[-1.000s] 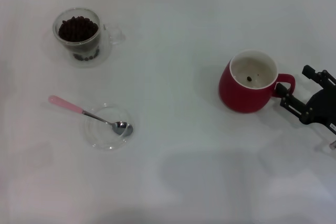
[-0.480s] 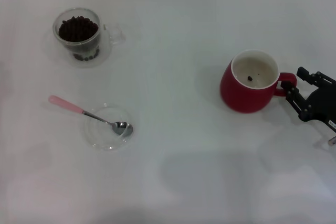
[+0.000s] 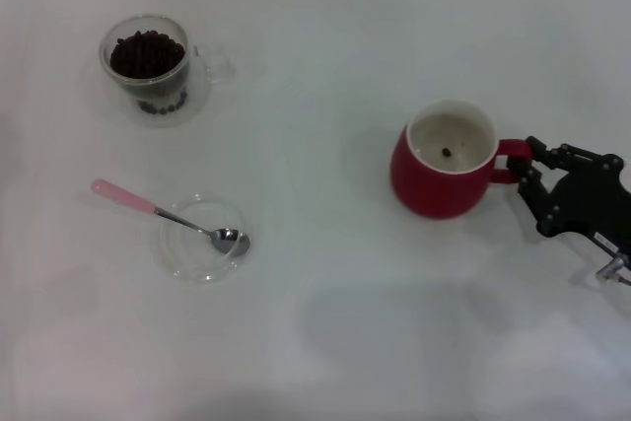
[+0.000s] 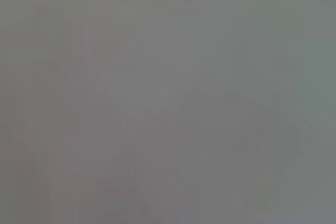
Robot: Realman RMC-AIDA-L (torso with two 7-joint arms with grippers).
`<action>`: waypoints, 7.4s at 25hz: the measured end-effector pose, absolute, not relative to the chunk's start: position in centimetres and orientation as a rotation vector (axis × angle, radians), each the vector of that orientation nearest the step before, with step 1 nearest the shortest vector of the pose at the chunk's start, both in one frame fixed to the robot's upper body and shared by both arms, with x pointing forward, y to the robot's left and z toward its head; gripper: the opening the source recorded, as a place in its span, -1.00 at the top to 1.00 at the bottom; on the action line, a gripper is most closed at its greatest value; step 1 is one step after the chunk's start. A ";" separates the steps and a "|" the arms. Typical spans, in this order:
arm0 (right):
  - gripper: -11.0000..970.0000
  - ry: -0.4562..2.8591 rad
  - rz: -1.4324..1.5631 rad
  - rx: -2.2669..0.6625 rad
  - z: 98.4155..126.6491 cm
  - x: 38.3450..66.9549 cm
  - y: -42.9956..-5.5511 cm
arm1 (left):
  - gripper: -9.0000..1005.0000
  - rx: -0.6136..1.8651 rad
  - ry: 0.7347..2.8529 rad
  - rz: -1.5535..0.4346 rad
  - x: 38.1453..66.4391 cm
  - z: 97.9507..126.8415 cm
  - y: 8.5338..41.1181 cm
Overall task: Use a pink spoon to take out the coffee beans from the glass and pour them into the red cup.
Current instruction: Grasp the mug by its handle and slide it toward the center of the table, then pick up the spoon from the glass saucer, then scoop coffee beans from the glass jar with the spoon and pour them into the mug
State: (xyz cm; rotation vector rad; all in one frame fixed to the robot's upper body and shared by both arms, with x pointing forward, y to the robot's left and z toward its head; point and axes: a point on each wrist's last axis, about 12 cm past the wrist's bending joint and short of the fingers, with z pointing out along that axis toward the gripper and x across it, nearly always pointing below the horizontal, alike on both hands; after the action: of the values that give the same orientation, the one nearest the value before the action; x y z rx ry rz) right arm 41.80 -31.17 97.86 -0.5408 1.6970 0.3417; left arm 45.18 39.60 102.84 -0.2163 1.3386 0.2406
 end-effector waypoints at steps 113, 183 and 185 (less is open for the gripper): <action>-0.50 1.107 0.143 -0.326 106.3 37.5 -39.1 | -0.28 -0.500 1.823 -1.182 42.2 97.2 25.8; -0.48 1.062 0.305 -0.303 105.1 35.7 -34.5 | 0.72 0.045 1.986 -0.938 62.8 114.3 35.3; -0.47 1.065 0.315 -0.306 105.1 35.7 -34.4 | 0.72 0.044 1.996 -0.928 63.0 114.1 34.7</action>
State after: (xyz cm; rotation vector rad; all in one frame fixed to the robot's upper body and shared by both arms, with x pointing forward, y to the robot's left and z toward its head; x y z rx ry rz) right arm 35.70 -34.36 105.07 -0.3060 1.0650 0.3149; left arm 63.02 34.72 114.06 0.0440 1.9958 -0.9277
